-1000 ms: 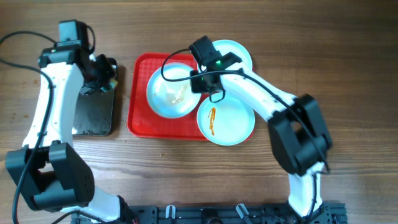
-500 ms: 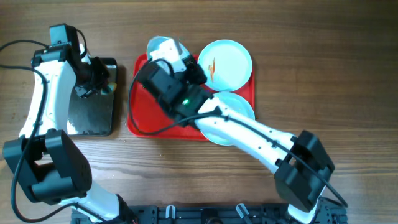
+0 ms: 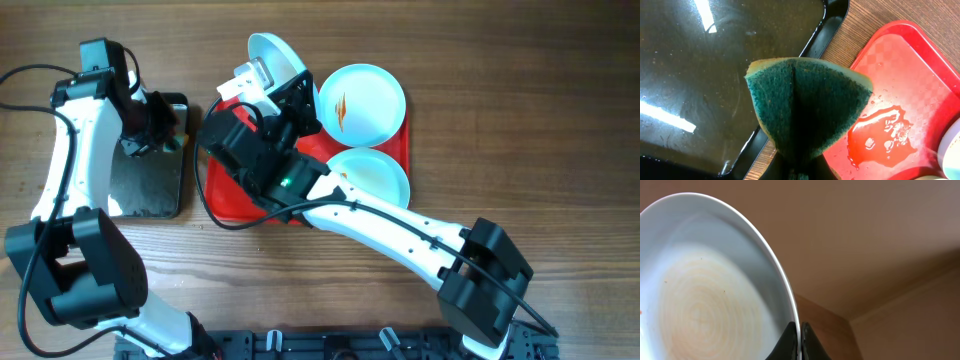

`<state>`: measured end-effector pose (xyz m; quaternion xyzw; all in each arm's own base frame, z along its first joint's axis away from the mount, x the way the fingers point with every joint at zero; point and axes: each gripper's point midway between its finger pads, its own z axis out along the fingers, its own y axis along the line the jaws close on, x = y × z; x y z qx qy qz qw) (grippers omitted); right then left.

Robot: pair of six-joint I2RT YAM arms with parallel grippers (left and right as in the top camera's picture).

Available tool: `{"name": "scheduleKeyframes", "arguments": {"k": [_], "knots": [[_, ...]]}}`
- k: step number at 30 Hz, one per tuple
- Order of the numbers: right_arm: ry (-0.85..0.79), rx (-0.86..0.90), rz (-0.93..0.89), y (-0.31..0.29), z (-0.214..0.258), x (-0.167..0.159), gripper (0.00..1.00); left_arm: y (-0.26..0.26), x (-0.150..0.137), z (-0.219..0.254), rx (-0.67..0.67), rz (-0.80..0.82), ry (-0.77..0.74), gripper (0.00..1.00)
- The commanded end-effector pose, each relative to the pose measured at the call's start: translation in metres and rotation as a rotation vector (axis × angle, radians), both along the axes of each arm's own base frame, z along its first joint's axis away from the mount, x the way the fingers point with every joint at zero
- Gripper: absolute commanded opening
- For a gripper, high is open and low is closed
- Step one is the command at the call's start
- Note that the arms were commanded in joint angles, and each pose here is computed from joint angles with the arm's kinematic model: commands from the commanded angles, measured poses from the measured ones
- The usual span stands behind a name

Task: Clean dirty plates on tray and stack at the side
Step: 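Lift the cleaned plate with the right gripper and carry it right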

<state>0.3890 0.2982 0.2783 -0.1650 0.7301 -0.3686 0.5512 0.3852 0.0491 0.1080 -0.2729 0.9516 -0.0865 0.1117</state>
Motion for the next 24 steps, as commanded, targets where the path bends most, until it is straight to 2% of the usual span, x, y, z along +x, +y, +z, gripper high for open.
{"name": "scheduleKeyframes", "arguments": {"k": [1,3,5,8,13,15,16,18,20,24], "knots": [[-0.002,0.035,0.018,0.002,0.008,-0.001,0.04,-0.001,0.002,0.001,-0.019,-0.019,-0.011,0.04],[0.076,0.07,0.089,0.011,-0.012,-0.001,0.04,-0.002,0.002,0.001,-0.023,-0.02,-0.012,0.04],[0.231,0.138,0.188,0.022,-0.047,-0.005,0.04,-0.002,0.002,0.001,-0.023,-0.019,-0.011,0.04],[0.478,0.332,0.261,0.027,-0.092,-0.011,0.04,-0.004,0.002,0.001,-0.034,-0.022,-0.012,0.04],[0.741,0.677,0.369,0.013,-0.094,-0.006,0.04,-0.008,0.002,0.002,-0.049,-0.029,-0.013,0.04],[0.798,0.853,0.362,-0.019,-0.081,0.009,0.04,-0.008,0.002,0.002,-0.049,-0.029,-0.013,0.04],[0.818,0.962,0.325,-0.054,-0.073,0.021,0.04,-0.008,0.002,0.002,-0.049,-0.029,-0.013,0.04],[0.825,1.042,0.27,-0.089,-0.071,0.031,0.04,-0.008,0.002,0.002,-0.049,-0.029,-0.013,0.04],[0.802,1.153,0.101,-0.158,-0.077,0.046,0.04,-0.008,0.003,0.002,-0.049,-0.03,-0.013,0.04],[0.747,1.26,-0.191,-0.272,-0.095,0.045,0.04,-0.008,0.003,0.002,-0.048,-0.029,-0.014,0.04]]}}
